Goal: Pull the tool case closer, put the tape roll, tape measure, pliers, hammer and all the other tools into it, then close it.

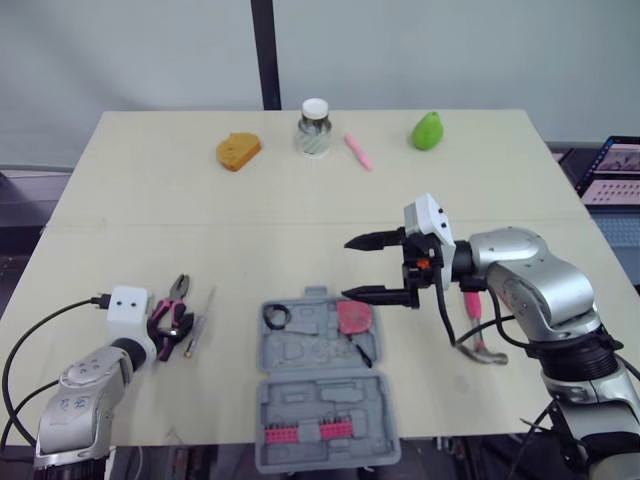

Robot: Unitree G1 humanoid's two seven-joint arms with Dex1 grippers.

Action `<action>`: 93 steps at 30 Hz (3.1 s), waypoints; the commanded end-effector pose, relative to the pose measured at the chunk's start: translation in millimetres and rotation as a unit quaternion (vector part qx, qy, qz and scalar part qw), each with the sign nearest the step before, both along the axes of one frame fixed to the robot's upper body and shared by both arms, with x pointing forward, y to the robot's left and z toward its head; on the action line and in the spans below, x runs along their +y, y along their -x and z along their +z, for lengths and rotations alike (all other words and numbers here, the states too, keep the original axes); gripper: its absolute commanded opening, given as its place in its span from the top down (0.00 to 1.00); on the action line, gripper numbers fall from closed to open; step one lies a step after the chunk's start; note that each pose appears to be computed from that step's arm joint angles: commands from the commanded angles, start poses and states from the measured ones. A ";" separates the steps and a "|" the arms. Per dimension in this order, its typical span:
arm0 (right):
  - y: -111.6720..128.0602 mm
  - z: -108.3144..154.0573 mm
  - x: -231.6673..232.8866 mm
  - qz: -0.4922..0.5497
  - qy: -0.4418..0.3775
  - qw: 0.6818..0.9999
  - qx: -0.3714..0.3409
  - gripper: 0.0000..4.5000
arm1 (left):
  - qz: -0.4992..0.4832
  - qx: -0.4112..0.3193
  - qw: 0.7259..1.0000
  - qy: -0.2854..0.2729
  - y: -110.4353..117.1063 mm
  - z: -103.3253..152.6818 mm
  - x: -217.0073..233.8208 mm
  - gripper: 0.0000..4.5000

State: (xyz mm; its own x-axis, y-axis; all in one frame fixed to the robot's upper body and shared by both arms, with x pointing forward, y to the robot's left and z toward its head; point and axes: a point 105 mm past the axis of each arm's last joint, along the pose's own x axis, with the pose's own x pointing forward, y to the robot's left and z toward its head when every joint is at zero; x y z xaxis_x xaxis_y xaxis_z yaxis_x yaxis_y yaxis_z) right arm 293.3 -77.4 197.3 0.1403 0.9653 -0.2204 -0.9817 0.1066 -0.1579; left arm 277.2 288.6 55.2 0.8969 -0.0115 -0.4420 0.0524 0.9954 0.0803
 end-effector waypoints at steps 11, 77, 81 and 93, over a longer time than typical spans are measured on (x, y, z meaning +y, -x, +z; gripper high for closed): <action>4.3 11.8 2.5 0.005 -0.015 1.000 -0.018 0.00 | 0.012 0.024 1.000 -0.008 4.3 -9.5 8.8 0.45; -17.8 -37.6 81.2 0.066 0.226 0.965 -0.117 0.17 | -0.612 -0.048 0.775 -0.149 -23.6 96.0 -158.7 0.45; -17.8 -39.0 81.9 0.068 0.226 0.965 -0.116 0.17 | -0.612 -0.049 0.776 -0.143 -23.4 96.1 -159.6 0.45; -14.4 -43.0 80.0 0.072 0.227 0.965 -0.111 0.79 | -0.611 -0.049 0.779 -0.132 -23.4 94.9 -161.5 0.45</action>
